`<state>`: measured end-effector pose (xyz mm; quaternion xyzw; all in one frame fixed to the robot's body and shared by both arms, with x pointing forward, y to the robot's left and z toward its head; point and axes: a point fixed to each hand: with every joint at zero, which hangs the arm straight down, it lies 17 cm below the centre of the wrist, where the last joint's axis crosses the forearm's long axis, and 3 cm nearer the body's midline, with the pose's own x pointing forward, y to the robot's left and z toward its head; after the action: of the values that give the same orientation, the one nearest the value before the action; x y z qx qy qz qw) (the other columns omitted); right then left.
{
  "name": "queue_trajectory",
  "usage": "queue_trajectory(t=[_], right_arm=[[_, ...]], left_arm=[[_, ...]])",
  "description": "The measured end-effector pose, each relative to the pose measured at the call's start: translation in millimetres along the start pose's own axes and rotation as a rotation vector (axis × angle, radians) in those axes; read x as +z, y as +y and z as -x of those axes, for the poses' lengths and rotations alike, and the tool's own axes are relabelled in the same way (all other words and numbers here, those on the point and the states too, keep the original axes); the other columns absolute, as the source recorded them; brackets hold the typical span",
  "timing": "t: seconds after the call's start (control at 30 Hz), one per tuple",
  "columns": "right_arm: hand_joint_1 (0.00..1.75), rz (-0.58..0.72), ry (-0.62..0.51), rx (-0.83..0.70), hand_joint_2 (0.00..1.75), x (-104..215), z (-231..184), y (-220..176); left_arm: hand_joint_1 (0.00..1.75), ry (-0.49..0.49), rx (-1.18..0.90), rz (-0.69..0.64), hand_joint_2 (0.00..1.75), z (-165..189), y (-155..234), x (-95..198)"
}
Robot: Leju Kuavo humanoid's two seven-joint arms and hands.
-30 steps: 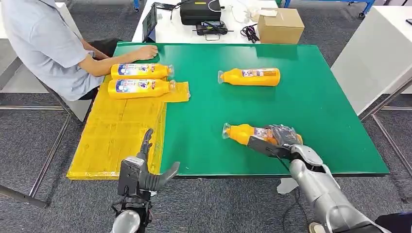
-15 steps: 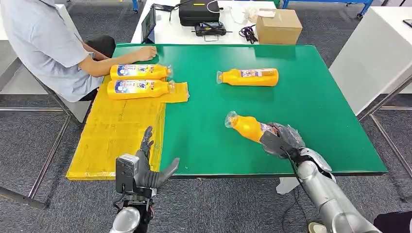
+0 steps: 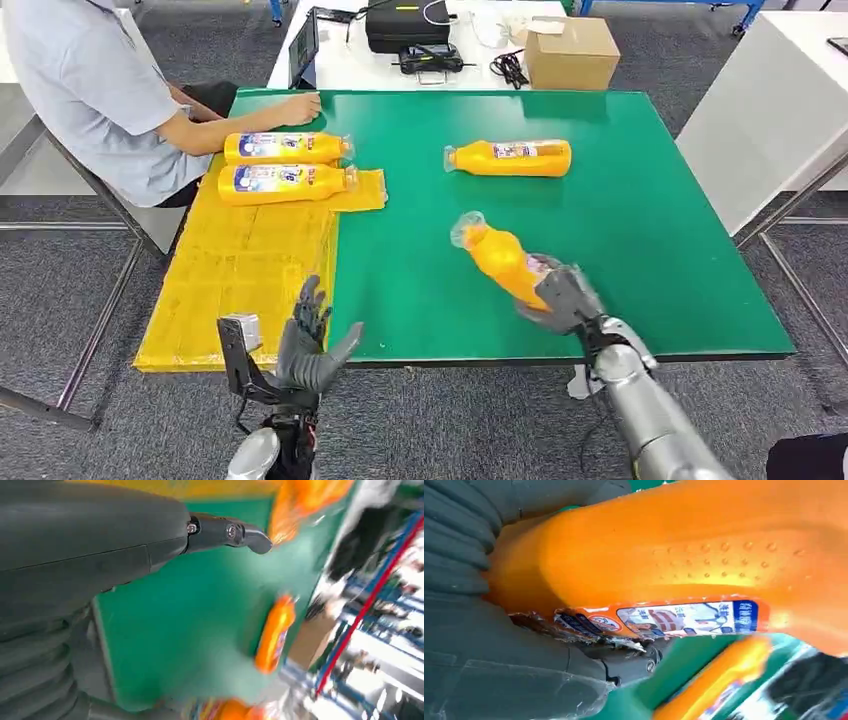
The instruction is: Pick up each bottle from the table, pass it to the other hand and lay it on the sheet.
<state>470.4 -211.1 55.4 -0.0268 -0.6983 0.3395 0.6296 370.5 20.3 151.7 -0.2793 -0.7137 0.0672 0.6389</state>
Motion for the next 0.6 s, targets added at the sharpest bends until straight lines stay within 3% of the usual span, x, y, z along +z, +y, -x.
queue_trajectory(t=[0.17, 0.4, 0.6], right_arm=[[1.75, -0.018, -0.139, -0.145, 1.75, -18.3, -59.7, 21.6], [1.75, -0.093, -0.229, -0.237, 1.75, -29.0, -102.6, 59.2], [1.75, -0.161, -0.253, -0.263, 1.75, -38.9, -123.9, 92.0]], left_arm=[[0.0, 0.062, 0.102, 0.13, 1.75, 14.6, -24.1, 9.2], [0.0, 0.105, -0.069, 0.229, 1.75, 37.0, -39.1, 7.9], [0.0, 0.014, -0.251, 0.251, 1.75, 31.0, -43.3, -3.9]])
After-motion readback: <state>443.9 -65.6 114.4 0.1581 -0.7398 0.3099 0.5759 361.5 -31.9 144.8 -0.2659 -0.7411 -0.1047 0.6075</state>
